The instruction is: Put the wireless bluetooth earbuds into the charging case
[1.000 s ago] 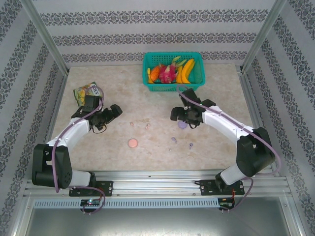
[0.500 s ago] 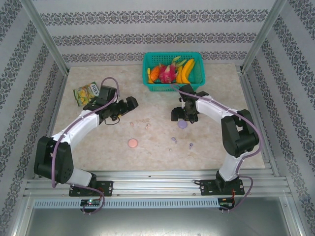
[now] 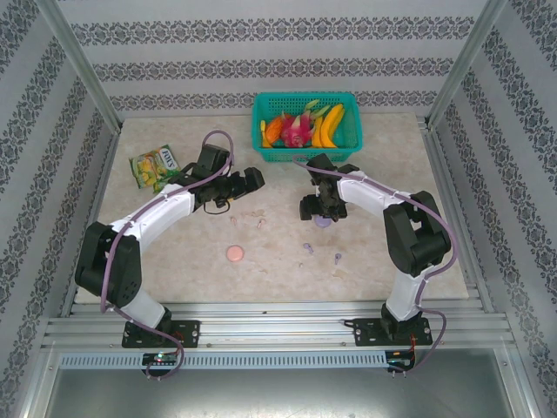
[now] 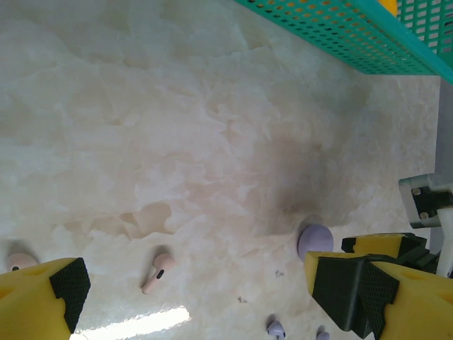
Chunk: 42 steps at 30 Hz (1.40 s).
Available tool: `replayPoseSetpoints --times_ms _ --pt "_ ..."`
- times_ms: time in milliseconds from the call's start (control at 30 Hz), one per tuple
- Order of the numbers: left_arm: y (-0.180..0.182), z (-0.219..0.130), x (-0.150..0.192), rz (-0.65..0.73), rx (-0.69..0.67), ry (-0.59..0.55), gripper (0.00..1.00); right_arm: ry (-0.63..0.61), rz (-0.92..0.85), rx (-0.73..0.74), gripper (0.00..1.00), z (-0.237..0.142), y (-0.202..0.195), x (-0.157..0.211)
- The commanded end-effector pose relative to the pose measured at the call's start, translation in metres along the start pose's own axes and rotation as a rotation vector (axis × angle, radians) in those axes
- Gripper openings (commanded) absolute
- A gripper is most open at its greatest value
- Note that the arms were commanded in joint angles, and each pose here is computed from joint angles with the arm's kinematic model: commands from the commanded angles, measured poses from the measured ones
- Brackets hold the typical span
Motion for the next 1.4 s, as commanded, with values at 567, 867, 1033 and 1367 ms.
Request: replayPoseSetpoints --times_ms 567,867,1033,1367 --pt "-0.013 -0.004 -0.012 0.02 0.008 -0.043 1.0 0.046 0.041 0.061 0.73 0.031 -0.012 0.014" --pt "-0.012 0.0 -0.012 0.018 0.006 -0.037 1.0 0.039 0.045 0.084 0.72 0.035 -0.016 0.01" --pt "-0.012 0.001 -0.011 0.017 0.006 -0.035 1.0 0.042 0.038 0.095 0.71 0.035 -0.017 0.01" --pt "-0.011 0.003 -0.011 0.014 0.009 -0.032 1.0 0.041 0.034 0.106 0.7 0.036 -0.015 0.007"
Point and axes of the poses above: each hand's point on the last joint's axis, 136 mm out from that joint toward the fingers, its own z axis out along the fingers, its own y axis along the line the jaws close on, x = y × z, the point moved 3 cm from there along -z, back along the fingers, and after that the axes turned 1 degree about -z, right-handed, at the moved point
